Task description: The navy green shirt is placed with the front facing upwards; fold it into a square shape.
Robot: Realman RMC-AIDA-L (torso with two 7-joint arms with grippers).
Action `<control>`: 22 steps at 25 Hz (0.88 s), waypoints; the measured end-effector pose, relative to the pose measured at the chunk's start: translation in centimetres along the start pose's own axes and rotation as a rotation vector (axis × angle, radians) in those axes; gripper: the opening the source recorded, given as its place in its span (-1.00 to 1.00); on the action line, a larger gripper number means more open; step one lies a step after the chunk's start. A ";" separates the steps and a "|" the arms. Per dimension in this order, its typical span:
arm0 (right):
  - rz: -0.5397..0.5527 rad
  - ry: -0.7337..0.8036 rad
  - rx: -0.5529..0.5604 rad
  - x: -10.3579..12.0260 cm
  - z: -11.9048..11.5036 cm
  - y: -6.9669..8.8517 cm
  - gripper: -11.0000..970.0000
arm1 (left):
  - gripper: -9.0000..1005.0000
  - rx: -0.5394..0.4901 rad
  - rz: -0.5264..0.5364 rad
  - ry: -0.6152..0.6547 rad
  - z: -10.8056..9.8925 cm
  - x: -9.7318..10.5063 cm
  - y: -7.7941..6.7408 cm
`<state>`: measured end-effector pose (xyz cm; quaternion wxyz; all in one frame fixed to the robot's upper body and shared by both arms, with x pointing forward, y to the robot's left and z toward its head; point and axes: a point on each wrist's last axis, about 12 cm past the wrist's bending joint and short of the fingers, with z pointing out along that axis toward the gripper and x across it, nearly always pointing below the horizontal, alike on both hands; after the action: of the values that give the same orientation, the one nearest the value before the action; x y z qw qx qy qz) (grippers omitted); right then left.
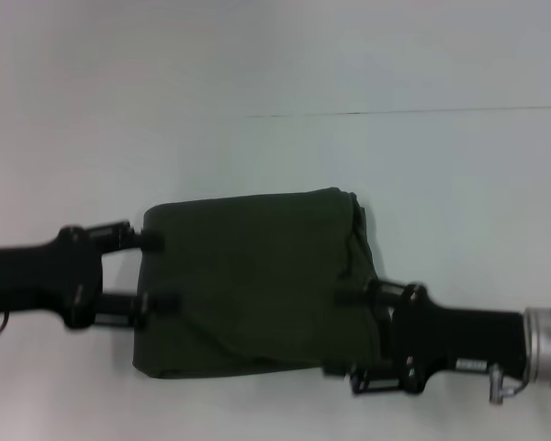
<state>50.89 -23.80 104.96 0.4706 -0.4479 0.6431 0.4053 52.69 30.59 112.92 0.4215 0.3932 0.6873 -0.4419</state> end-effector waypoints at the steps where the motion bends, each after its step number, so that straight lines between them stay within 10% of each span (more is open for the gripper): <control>1: 0.001 0.002 -0.027 0.0 0.3 0.3 0.90 | 0.80 0.016 0.009 -0.009 -0.2 0.4 -0.4; 10: 0.013 -0.002 -0.147 -0.1 1.9 1.6 0.90 | 0.86 -0.005 0.002 -0.032 -1.2 4.8 -3.1; 22: 0.017 -0.019 -0.142 -0.3 2.0 1.5 0.90 | 0.86 -0.022 -0.011 -0.010 -1.5 5.9 -3.6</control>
<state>49.98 -21.42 104.94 0.4404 -0.4710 0.6121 0.4578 47.12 31.94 108.85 0.4269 0.3825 0.6921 -0.4388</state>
